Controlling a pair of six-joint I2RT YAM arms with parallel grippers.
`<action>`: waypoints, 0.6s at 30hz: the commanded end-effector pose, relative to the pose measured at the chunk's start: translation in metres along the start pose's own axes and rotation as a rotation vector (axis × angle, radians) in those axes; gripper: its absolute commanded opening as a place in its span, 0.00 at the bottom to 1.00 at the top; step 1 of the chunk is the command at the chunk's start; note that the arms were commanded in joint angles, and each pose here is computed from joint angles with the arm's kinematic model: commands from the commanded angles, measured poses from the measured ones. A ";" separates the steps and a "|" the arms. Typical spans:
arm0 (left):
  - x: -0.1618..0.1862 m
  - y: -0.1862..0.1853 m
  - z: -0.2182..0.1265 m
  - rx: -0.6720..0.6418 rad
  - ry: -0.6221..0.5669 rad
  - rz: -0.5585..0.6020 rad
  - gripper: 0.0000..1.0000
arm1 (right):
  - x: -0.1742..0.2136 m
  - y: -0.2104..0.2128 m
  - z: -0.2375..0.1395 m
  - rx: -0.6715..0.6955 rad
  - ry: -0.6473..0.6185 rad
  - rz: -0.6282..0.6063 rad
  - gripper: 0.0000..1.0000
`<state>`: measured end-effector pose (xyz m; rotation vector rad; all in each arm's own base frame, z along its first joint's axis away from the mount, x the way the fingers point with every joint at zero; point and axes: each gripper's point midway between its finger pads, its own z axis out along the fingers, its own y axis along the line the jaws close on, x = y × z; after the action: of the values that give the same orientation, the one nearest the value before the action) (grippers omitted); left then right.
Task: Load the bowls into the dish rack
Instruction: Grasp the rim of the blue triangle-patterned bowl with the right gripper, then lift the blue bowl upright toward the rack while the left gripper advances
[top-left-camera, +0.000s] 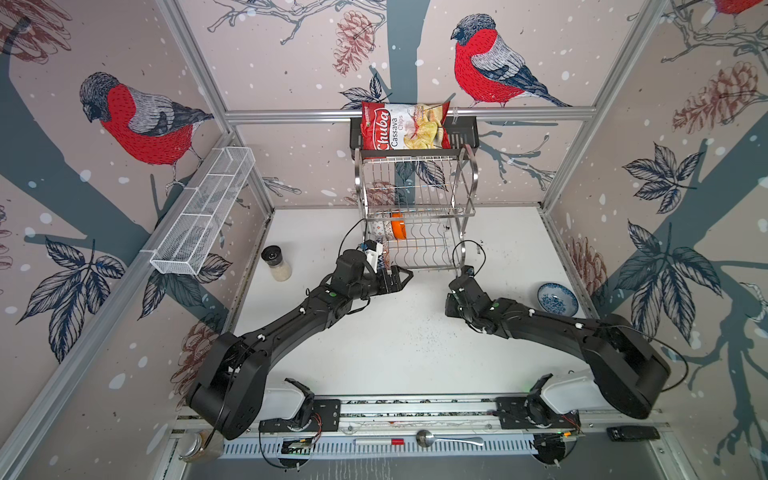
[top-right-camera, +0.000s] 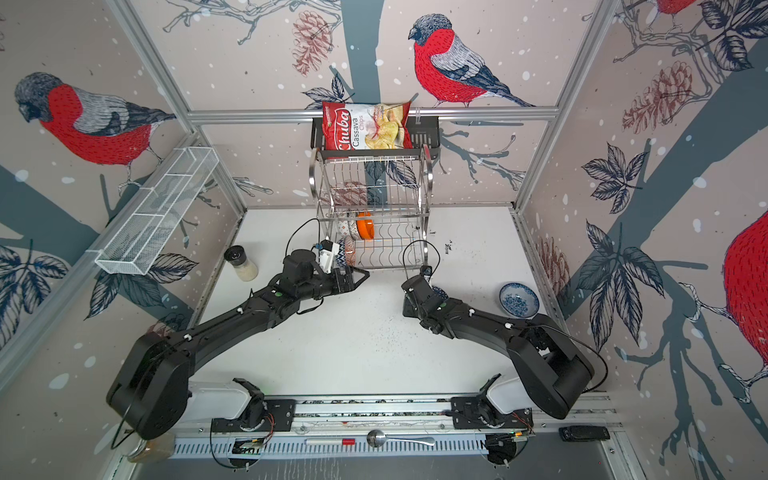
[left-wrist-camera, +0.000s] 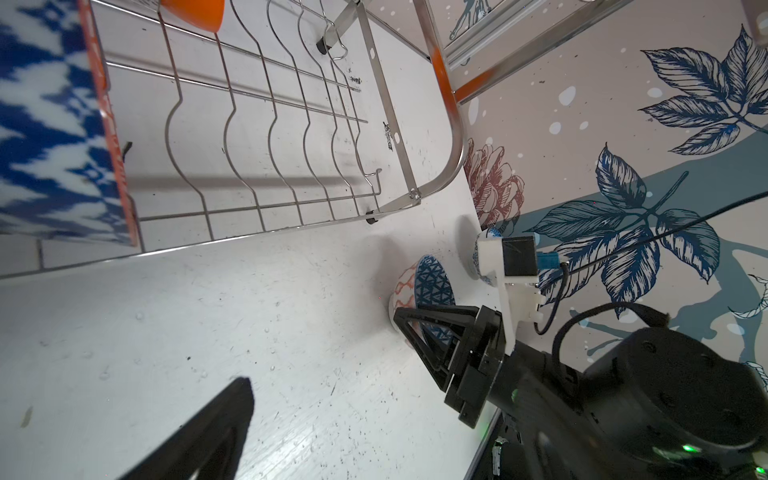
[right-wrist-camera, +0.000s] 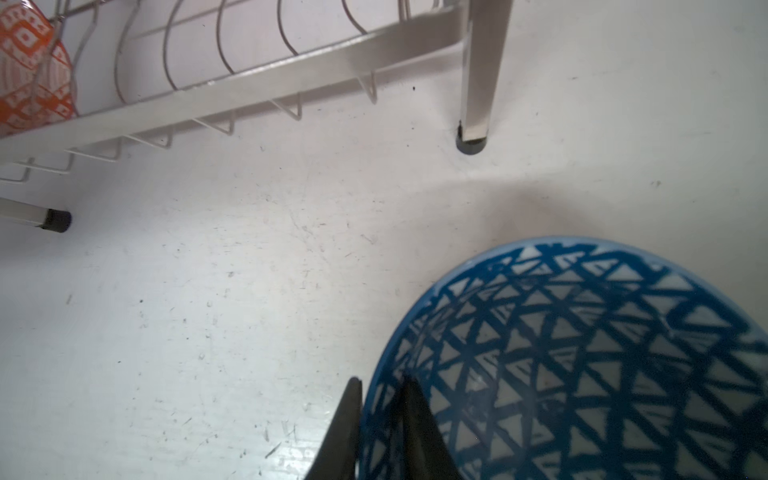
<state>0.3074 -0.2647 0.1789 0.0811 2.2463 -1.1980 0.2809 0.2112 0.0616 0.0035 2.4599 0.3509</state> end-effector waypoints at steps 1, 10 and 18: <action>-0.004 -0.004 -0.002 0.015 -0.009 0.014 0.98 | 0.000 0.013 -0.002 -0.072 0.007 0.010 0.15; -0.006 0.001 -0.005 -0.007 -0.002 0.018 0.98 | -0.012 0.034 -0.016 -0.194 -0.033 0.025 0.08; -0.014 0.004 -0.013 -0.021 -0.011 0.019 0.98 | -0.037 0.064 -0.044 -0.366 -0.113 0.032 0.04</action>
<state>0.3125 -0.2520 0.1834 0.0660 2.2544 -1.1724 0.2730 0.2431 0.1047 -0.0553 2.3590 0.6684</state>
